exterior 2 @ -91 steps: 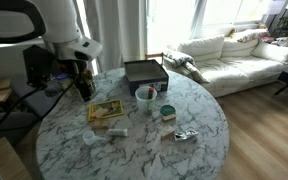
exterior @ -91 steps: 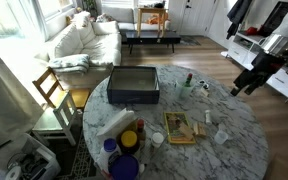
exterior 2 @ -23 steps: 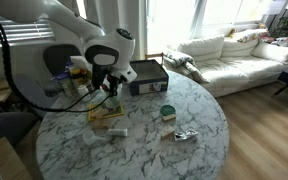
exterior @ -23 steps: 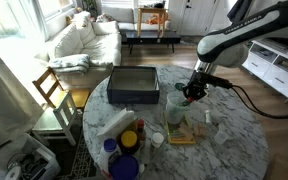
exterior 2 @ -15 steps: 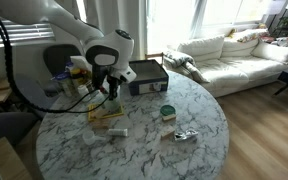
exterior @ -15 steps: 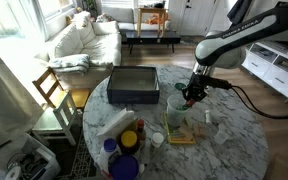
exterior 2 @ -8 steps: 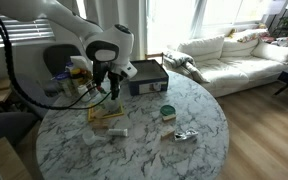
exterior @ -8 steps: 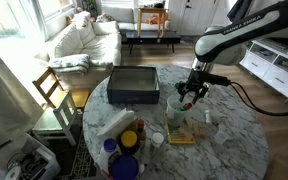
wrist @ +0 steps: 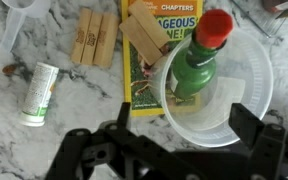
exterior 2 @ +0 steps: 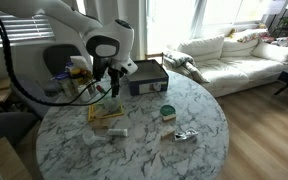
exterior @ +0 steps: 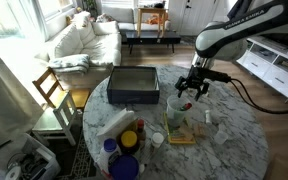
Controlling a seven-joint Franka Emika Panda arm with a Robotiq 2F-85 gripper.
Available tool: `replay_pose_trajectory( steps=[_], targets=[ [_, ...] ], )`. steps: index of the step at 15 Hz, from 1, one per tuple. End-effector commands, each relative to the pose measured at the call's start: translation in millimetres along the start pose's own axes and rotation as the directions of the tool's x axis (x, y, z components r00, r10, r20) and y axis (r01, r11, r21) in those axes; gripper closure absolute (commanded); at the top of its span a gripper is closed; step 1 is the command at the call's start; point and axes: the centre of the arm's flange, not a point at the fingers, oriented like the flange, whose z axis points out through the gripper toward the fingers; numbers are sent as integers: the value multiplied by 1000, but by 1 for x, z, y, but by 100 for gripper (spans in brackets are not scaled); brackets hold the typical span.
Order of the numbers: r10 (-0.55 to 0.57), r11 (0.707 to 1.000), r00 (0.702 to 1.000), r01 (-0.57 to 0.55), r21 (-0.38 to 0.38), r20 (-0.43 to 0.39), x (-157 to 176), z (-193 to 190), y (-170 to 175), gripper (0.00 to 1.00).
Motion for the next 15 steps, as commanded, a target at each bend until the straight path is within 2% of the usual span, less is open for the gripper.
replay_pose_trajectory(
  steps=[1,2,6,8,9,10,11,14,15],
  targets=[
    [2,1000,998,-2,1,69,-10,-6,-7,0],
    [0,1000,996,0,-1,87,-12,-6,-7,3],
    [-13,1000,987,12,8,160,-20,-3,-12,35],
    [-15,1000,982,12,18,189,-23,1,-15,39],
    [-16,1000,980,12,22,200,-25,3,-17,39],
    [-15,1000,978,10,25,210,-25,4,-18,35],
    [-12,1000,978,6,27,210,-25,6,-20,19],
    [-7,999,978,-1,37,206,-21,8,-21,11],
    [-4,999,980,-2,32,199,-20,9,-21,12]
  ],
)
